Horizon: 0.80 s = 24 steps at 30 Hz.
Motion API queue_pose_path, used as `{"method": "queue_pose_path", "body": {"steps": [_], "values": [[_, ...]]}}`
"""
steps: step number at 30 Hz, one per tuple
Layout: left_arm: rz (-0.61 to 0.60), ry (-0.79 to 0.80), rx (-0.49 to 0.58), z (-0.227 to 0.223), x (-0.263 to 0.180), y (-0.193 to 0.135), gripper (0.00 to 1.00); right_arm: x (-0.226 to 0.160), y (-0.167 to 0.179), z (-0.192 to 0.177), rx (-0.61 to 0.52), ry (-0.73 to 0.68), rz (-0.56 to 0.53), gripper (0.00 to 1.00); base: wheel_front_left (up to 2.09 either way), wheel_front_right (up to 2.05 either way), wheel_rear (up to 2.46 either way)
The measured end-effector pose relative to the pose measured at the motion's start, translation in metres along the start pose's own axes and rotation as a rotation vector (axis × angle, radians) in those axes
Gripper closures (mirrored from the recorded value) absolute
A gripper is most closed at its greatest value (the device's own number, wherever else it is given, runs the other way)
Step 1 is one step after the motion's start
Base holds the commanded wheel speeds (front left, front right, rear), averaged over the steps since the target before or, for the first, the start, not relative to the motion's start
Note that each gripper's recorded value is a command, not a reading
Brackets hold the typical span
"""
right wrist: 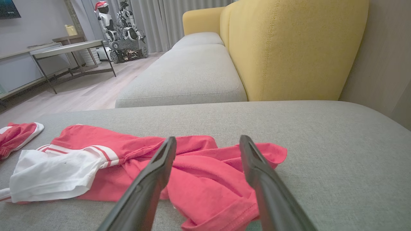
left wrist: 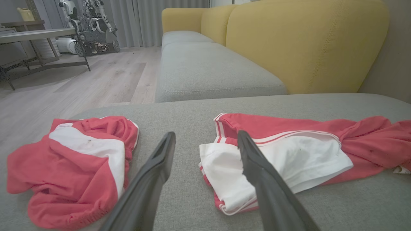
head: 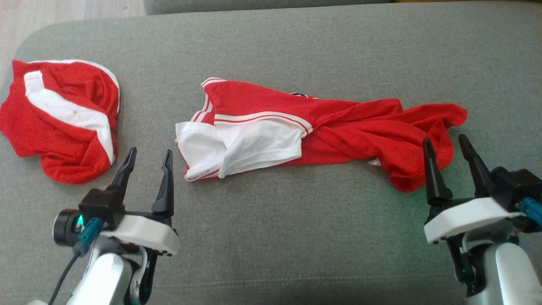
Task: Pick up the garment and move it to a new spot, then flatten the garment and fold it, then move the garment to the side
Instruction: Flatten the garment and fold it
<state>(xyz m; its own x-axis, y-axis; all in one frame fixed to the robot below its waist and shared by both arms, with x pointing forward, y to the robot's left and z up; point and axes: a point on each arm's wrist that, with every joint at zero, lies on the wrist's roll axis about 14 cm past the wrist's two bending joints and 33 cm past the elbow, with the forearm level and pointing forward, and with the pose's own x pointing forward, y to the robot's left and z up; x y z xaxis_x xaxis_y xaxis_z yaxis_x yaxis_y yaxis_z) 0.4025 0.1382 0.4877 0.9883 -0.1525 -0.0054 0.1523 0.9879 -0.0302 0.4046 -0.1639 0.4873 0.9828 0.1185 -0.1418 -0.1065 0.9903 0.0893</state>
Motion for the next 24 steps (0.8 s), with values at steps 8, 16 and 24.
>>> {"method": "queue_pose_path", "body": {"steps": [8,16,24], "values": [[0.01,-0.003,0.003,0.0036,-0.0042,0.0011,0.0,-0.0027,0.0016,0.0013,0.006,-0.004,0.004,0.0,0.0,0.0,0.0],[0.008,-0.004,0.004,0.0043,-0.0055,0.0006,0.0,-0.0017,0.0033,0.0014,0.016,-0.005,0.009,0.0,0.0,0.0,0.0],[0.014,0.006,0.0,0.0012,-0.005,0.0026,0.0,0.0008,-0.0017,-0.0072,0.036,0.025,-0.005,0.0,0.0,0.0,0.0]]}}
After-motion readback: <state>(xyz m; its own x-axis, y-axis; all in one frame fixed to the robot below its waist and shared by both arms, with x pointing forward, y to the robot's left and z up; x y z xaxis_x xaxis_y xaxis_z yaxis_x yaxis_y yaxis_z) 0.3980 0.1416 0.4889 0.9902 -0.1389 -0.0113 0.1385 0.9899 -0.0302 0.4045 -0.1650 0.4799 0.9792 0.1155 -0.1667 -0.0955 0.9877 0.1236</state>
